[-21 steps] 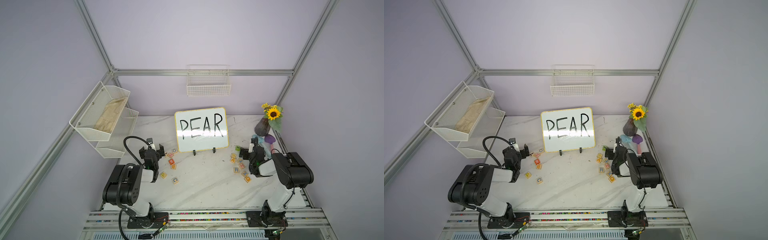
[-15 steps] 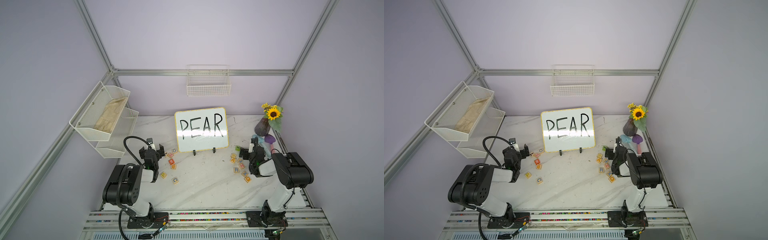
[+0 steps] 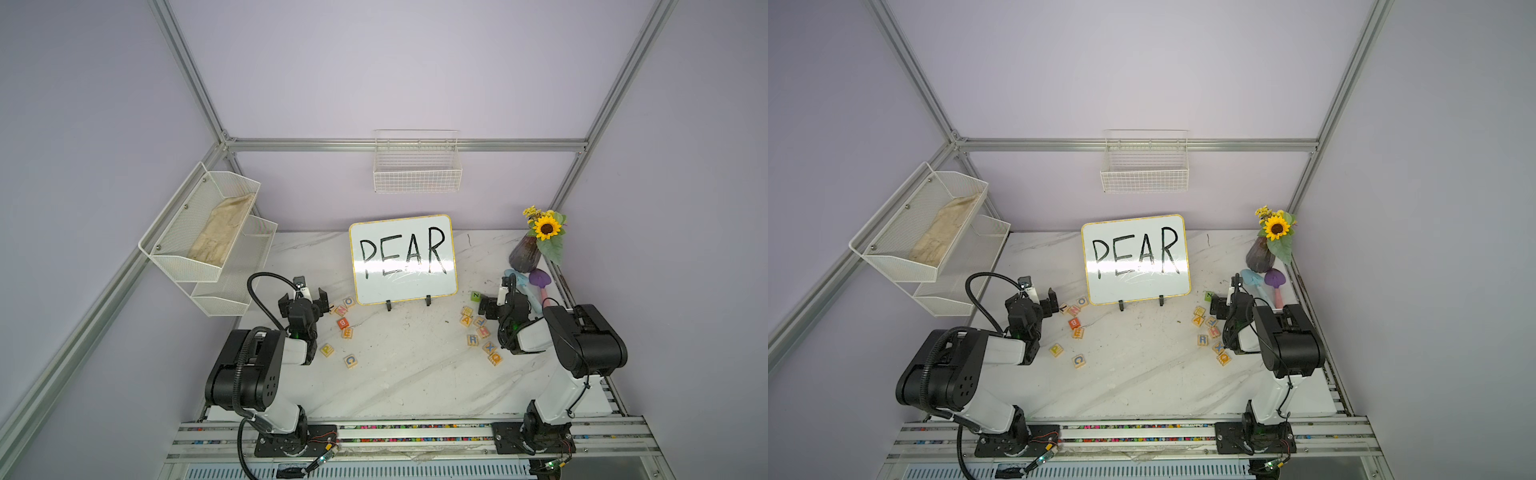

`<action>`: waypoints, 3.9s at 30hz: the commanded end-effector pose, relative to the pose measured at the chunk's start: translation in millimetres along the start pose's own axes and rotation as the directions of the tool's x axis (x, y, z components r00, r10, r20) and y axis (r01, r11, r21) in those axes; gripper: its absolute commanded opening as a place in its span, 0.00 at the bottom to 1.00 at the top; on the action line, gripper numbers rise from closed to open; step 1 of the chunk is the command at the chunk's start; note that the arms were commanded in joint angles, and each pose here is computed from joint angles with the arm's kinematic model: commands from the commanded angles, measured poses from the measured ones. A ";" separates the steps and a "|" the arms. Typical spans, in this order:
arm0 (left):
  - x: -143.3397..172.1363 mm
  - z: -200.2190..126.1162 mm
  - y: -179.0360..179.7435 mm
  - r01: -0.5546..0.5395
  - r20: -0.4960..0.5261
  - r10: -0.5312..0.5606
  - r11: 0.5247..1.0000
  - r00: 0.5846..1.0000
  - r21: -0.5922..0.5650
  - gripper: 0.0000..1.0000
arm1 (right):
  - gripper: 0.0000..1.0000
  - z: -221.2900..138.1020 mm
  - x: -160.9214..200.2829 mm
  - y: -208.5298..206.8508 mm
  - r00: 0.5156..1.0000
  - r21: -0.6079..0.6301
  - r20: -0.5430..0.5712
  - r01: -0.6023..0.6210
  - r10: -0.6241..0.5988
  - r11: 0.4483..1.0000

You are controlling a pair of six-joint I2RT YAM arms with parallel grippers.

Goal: Spell the uppercase word “pear” with letter blocks
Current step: Pick up the letter block from the center of the board.

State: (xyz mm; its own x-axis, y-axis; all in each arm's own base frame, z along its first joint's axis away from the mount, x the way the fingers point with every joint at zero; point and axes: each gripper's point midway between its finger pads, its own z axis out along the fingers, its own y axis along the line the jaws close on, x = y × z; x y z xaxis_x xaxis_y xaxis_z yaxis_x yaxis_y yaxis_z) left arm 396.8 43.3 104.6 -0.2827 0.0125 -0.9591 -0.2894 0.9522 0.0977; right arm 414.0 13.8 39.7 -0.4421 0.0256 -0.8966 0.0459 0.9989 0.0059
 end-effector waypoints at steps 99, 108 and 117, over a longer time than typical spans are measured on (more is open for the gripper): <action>67.0 -161.0 -53.9 0.494 -0.772 -0.577 0.770 0.267 -0.405 1.00 | 0.97 -240.9 -69.2 447.1 0.952 -0.956 0.053 0.135 -0.302 0.260; 97.2 -162.3 -51.2 0.407 -0.809 -0.558 0.792 0.183 -0.454 1.00 | 0.97 -240.8 -54.0 444.9 0.950 -0.951 0.047 0.136 -0.307 0.277; 101.3 -157.8 -41.1 0.386 -0.803 -0.559 0.801 0.209 -0.457 0.95 | 0.97 -236.6 -49.1 432.5 0.937 -0.932 0.062 0.178 -0.343 0.317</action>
State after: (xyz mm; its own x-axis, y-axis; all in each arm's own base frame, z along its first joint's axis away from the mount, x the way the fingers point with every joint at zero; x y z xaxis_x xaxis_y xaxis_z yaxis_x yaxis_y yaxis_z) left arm 247.6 -47.2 55.9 -0.6195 -0.7832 -0.0529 -0.7613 0.6160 -0.2024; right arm 246.8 458.6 179.4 -0.4144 -0.3224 -0.8511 -0.8841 0.3647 0.2923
